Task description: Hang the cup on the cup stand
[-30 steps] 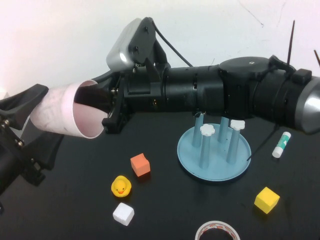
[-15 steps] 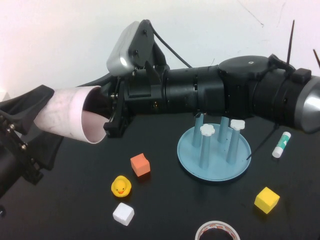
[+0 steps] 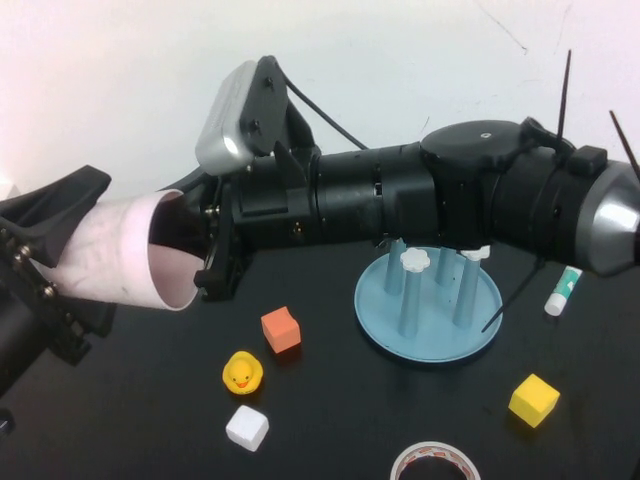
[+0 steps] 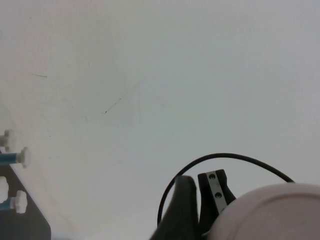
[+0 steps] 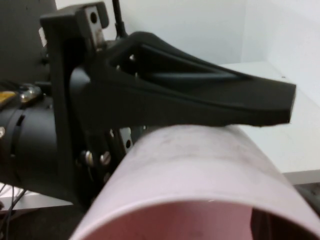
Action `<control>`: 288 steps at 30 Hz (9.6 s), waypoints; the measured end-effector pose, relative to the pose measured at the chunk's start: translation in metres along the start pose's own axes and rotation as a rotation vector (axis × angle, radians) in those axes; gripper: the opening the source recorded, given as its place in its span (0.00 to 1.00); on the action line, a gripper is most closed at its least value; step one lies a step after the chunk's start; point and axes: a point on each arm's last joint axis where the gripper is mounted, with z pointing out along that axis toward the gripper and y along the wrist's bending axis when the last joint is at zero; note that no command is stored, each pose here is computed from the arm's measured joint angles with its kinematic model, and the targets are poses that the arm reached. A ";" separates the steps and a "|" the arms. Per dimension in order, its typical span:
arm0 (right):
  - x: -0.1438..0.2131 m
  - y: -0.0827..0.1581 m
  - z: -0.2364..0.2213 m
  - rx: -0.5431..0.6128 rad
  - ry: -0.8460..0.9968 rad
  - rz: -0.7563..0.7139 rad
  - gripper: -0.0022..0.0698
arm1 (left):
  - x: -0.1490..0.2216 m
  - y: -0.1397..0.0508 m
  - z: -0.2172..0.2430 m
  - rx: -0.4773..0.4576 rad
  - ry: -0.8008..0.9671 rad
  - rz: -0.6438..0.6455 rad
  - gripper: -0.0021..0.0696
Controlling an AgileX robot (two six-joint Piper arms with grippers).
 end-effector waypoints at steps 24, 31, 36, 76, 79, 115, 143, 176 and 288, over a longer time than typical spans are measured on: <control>-0.004 0.008 -0.011 0.016 0.157 -0.003 0.60 | -0.007 -0.008 0.000 0.088 -0.086 0.322 0.80; -0.023 0.018 -0.032 0.050 0.252 -0.077 0.61 | -0.007 -0.020 0.005 0.131 -0.098 0.570 0.80; -0.031 0.033 -0.062 0.082 0.486 -0.028 0.58 | -0.005 -0.046 0.020 0.179 -0.037 0.823 0.80; 0.091 0.108 -0.234 0.890 1.360 0.473 0.03 | 0.030 0.067 0.193 0.056 0.222 1.579 0.79; 0.091 0.108 -0.234 0.891 1.358 0.473 0.03 | 0.027 0.081 0.216 0.072 0.231 1.579 0.79; 0.091 0.108 -0.234 0.892 1.357 0.474 0.03 | 0.042 0.167 0.317 -0.039 0.521 1.616 0.79; 0.090 0.109 -0.234 0.892 1.353 0.473 0.03 | 0.042 0.113 0.316 -0.177 0.486 1.604 0.79; 0.089 0.105 -0.229 0.888 1.287 0.449 0.03 | 0.055 0.012 0.296 -0.097 0.489 1.710 0.06; 0.064 0.211 -0.328 0.897 0.313 0.266 0.03 | 0.033 0.000 -0.158 -0.738 -0.261 1.431 0.03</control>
